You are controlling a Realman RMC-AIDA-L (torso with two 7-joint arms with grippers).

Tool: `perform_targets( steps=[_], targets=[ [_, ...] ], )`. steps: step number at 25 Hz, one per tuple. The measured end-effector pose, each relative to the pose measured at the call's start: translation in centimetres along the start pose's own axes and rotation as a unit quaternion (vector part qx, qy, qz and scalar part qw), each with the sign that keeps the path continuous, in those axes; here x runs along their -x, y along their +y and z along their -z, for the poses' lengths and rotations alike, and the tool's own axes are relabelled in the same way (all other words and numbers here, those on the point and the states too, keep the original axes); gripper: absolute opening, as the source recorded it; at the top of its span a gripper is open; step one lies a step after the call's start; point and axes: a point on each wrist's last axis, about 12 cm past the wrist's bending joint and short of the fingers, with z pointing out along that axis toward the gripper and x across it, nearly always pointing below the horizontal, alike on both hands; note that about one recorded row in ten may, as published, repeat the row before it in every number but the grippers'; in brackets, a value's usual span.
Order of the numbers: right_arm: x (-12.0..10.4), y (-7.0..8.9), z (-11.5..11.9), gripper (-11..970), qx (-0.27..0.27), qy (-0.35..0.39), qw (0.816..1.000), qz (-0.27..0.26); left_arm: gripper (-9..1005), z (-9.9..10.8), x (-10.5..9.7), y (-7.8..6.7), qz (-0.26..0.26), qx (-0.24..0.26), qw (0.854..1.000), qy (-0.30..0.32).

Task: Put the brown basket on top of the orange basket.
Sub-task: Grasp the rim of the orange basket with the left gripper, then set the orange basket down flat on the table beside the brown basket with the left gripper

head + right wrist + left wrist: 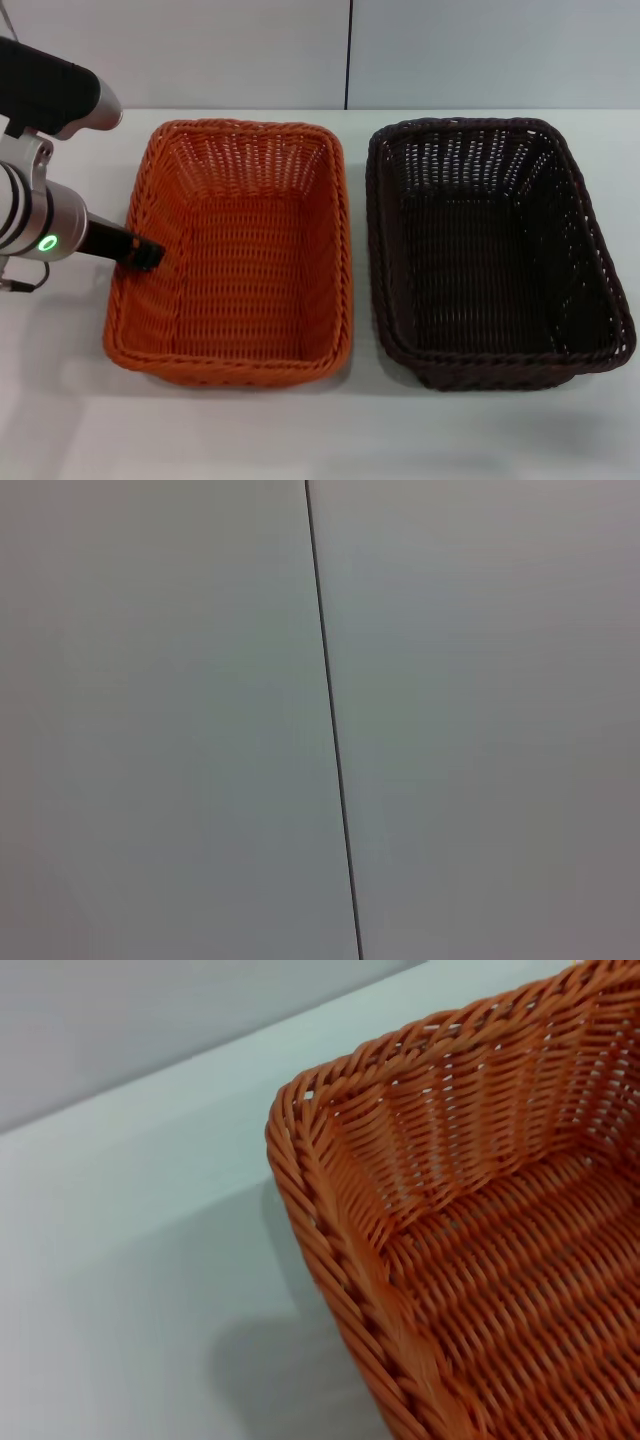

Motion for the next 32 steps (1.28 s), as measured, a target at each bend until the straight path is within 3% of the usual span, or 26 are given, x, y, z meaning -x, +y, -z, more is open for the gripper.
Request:
perform_targets(
  steps=[4, 5, 8, 11, 16, 21, 26, 32],
  targets=[
    [0.0, 0.1, 0.0, 754, 0.000, 0.000, 1.000, -0.002, 284, 1.5, 0.3, 0.1, -0.080, 0.004, 0.997, -0.005],
    [0.0, 0.1, 0.0, 754, 0.000, 0.000, 1.000, -0.002, 284, 1.5, 0.3, 0.1, -0.080, 0.004, 0.997, -0.005],
    [0.0, 0.1, 0.1, 754, 0.001, -0.001, 1.000, -0.002, 282, 3.5, 0.4, 0.9, -0.174, 0.030, 0.984, -0.015],
    [0.1, 0.1, 0.1, 753, 0.001, -0.001, 1.000, -0.003, 280, 4.3, 0.4, 1.5, -0.199, 0.040, 0.979, -0.017],
    [0.1, 0.1, 0.2, 753, -0.002, -0.003, 1.000, -0.004, 274, 6.3, 0.3, 2.5, -0.302, 0.050, 0.952, -0.018],
    [0.2, 0.1, 0.2, 753, -0.002, -0.005, 1.000, -0.005, 257, 7.7, 0.8, 1.8, -0.379, 0.019, 0.924, -0.041],
    [0.3, 0.1, 0.3, 753, -0.005, -0.008, 1.000, -0.008, 250, 8.5, 1.7, 0.7, -0.413, -0.002, 0.909, -0.062],
    [0.4, 0.3, 0.4, 753, -0.004, -0.010, 1.000, -0.012, 174, 8.4, 2.8, -0.4, -0.456, -0.028, 0.886, -0.075]
  ],
)
